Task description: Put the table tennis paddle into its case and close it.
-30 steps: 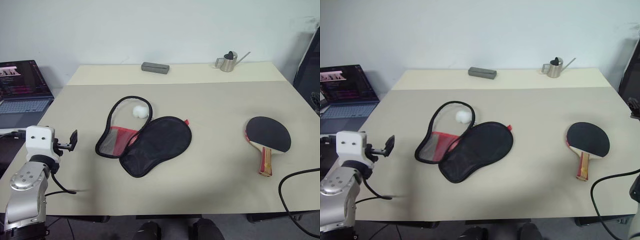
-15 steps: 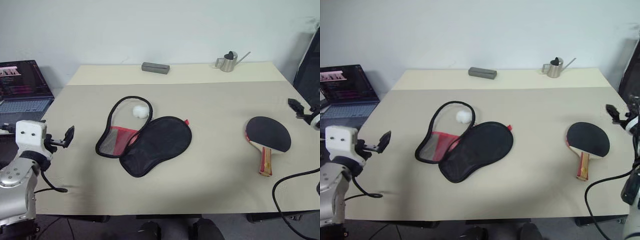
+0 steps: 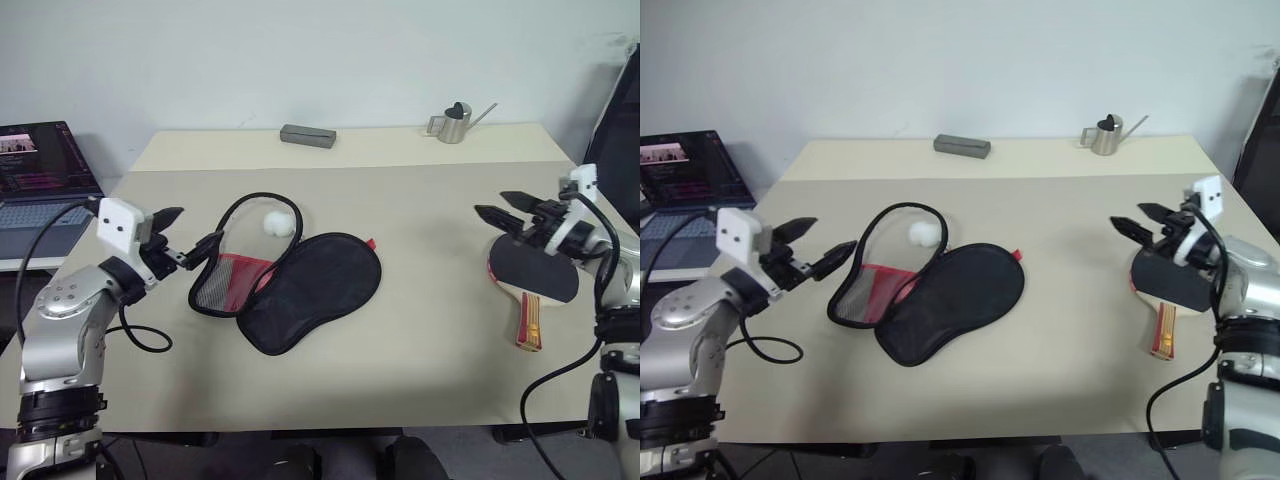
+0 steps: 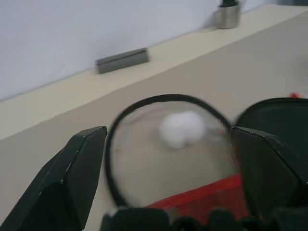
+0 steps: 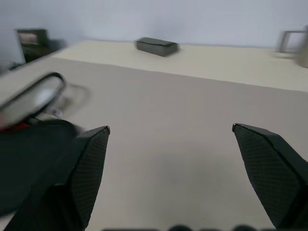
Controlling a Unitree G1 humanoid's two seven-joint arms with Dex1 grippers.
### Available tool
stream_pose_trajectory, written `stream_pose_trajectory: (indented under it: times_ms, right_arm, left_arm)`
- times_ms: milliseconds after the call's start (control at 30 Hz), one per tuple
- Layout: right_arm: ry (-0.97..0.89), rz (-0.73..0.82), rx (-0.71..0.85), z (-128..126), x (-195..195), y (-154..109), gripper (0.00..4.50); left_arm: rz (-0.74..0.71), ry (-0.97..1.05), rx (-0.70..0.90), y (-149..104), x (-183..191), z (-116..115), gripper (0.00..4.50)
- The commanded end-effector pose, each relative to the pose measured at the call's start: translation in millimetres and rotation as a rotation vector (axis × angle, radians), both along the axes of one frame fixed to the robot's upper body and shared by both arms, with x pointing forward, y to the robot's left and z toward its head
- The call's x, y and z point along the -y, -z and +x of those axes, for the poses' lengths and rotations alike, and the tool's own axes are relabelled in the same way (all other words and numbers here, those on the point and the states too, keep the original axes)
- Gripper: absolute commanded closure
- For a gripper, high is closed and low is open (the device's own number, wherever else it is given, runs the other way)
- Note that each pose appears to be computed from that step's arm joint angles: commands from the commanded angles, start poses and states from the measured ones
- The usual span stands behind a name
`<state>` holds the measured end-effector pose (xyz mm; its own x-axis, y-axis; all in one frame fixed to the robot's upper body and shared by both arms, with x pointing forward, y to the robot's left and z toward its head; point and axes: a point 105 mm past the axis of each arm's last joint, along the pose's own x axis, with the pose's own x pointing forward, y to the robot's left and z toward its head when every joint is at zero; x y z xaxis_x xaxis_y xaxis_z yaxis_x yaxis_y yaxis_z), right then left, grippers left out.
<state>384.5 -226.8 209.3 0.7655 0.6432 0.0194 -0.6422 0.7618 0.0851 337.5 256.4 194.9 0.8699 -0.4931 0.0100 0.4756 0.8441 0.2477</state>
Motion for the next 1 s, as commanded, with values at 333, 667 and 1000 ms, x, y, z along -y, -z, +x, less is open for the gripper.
stream_pose_trajectory:
  times_ms: [333,667,1000]
  right_arm:
    - [-0.205,-0.015,-0.175,-26.6,-87.8,27.9,0.04]
    - [-0.142,-0.121,-0.325,-6.5,-122.4,65.3,0.04]
    - [-0.104,-0.230,-0.343,5.4,-136.3,89.9,0.04]
  left_arm:
    - [0.064,0.213,-0.046,-8.8,26.5,-7.6,0.00]
    - [0.070,0.315,-0.101,-0.7,40.7,-21.3,0.00]
    - [0.068,0.312,-0.106,1.7,41.9,-22.2,0.00]
